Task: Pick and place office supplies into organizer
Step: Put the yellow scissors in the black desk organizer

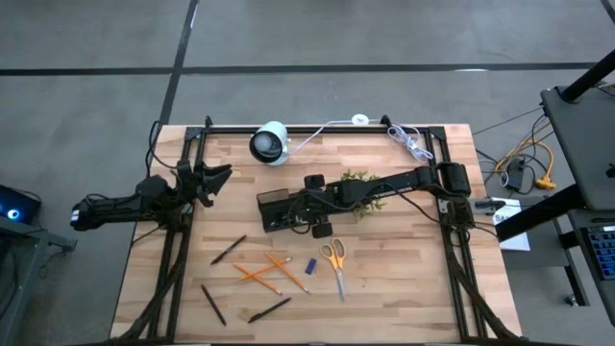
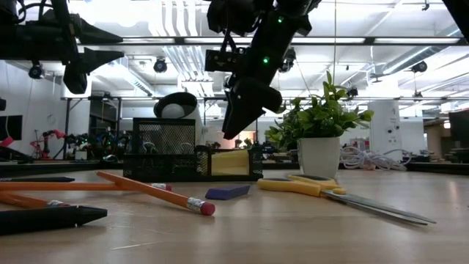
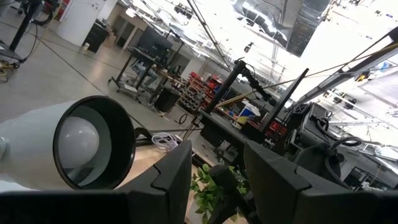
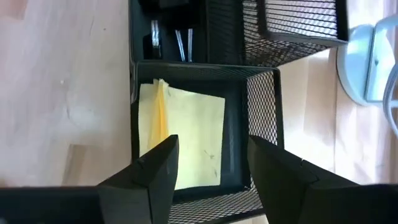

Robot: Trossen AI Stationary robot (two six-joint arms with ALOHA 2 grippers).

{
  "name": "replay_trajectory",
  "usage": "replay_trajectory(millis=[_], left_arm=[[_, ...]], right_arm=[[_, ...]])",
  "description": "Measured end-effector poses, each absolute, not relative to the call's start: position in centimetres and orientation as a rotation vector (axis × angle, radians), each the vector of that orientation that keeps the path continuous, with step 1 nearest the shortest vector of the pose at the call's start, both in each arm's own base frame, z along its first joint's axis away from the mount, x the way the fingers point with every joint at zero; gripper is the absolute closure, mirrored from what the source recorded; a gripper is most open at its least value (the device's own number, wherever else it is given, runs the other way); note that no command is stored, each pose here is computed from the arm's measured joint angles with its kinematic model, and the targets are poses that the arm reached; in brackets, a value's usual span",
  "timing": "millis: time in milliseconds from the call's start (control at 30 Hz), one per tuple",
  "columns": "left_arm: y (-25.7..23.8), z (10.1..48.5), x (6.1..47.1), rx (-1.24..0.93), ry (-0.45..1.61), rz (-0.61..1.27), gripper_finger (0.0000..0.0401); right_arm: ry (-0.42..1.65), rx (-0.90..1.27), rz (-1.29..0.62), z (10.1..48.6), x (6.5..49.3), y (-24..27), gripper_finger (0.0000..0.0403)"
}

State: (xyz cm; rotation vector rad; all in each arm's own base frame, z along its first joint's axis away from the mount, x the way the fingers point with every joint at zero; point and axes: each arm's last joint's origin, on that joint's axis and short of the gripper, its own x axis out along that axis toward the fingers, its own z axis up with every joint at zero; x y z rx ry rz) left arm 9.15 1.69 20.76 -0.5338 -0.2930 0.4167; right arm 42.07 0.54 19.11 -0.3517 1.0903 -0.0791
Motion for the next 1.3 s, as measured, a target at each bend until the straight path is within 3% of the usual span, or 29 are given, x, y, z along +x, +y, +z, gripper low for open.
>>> replay_trajectory(millis=[400, 833, 1033, 1300], left_arm=[[1.7, 20.8, 9.2, -0.535, -0.293, 0.417, 0.0269], [1.7, 20.8, 9.2, -0.538, -0.296, 0.416, 0.0269], [1.7, 20.8, 9.1, -0.538, -0.297, 0.416, 0.0269], [1.7, 20.8, 9.1, -0.538, -0.297, 0.416, 0.0269]], right_arm=[[1.101, -0.120, -0.223, 23.2, 42.4, 0.6, 0.0231], [1.093, 0.487, -0.558, 29.1, 41.4, 0.6, 0.0230], [1.127, 0.638, -0.542, 30.8, 40.8, 1.0, 0.0230], [1.226, 0.678, -0.472, 30.9, 40.2, 3.1, 0.0230]])
